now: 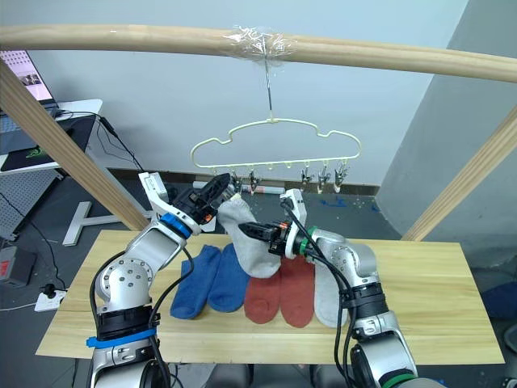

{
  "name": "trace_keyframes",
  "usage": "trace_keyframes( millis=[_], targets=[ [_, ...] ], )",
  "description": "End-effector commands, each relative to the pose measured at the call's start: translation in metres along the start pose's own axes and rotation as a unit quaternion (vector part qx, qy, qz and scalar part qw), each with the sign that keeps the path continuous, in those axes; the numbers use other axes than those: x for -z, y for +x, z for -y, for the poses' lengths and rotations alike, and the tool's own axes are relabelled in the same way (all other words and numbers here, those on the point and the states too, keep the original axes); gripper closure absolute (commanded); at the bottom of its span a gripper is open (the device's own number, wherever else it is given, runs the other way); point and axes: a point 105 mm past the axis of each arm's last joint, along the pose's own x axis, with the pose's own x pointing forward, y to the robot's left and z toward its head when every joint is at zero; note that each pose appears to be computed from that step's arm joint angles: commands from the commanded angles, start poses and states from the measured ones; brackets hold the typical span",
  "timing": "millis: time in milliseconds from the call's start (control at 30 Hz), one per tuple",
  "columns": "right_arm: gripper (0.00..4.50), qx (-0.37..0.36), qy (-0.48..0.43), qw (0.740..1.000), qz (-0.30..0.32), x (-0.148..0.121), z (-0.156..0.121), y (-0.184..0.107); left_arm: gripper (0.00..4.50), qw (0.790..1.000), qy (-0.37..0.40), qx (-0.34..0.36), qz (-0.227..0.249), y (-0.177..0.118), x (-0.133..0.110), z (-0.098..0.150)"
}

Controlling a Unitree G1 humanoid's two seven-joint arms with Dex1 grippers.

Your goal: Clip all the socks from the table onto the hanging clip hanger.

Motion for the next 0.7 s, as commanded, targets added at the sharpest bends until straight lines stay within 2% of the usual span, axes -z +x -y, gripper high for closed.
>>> trace_keyframes(
  millis=[33, 267, 400, 533, 700],
  targets=[
    [4.48, -0.022, 0.022, 0.999, 0.025, -0.010, -0.008, -0.001, 4.34, 1.000, -0.011, 0.013, 0.025, 0.000, -0.013, 0.006],
    [4.48, -0.037, 0.032, 0.999, 0.006, -0.001, -0.012, -0.003, 4.34, 1.000, -0.014, 0.016, 0.021, 0.000, -0.014, 0.007],
    [4.48, -0.019, 0.039, 0.999, 0.001, 0.007, -0.005, -0.004, 4.34, 0.999, -0.016, 0.020, 0.020, 0.000, -0.014, 0.009],
    [4.48, -0.020, 0.046, 0.999, 0.015, 0.001, -0.004, -0.002, 4.34, 0.999, -0.030, 0.020, 0.023, -0.002, -0.014, 0.010],
    [4.48, -0.027, 0.046, 0.998, 0.035, -0.011, -0.008, 0.000, 4.34, 0.999, -0.025, 0.033, 0.004, -0.004, -0.008, 0.014]
  ],
)
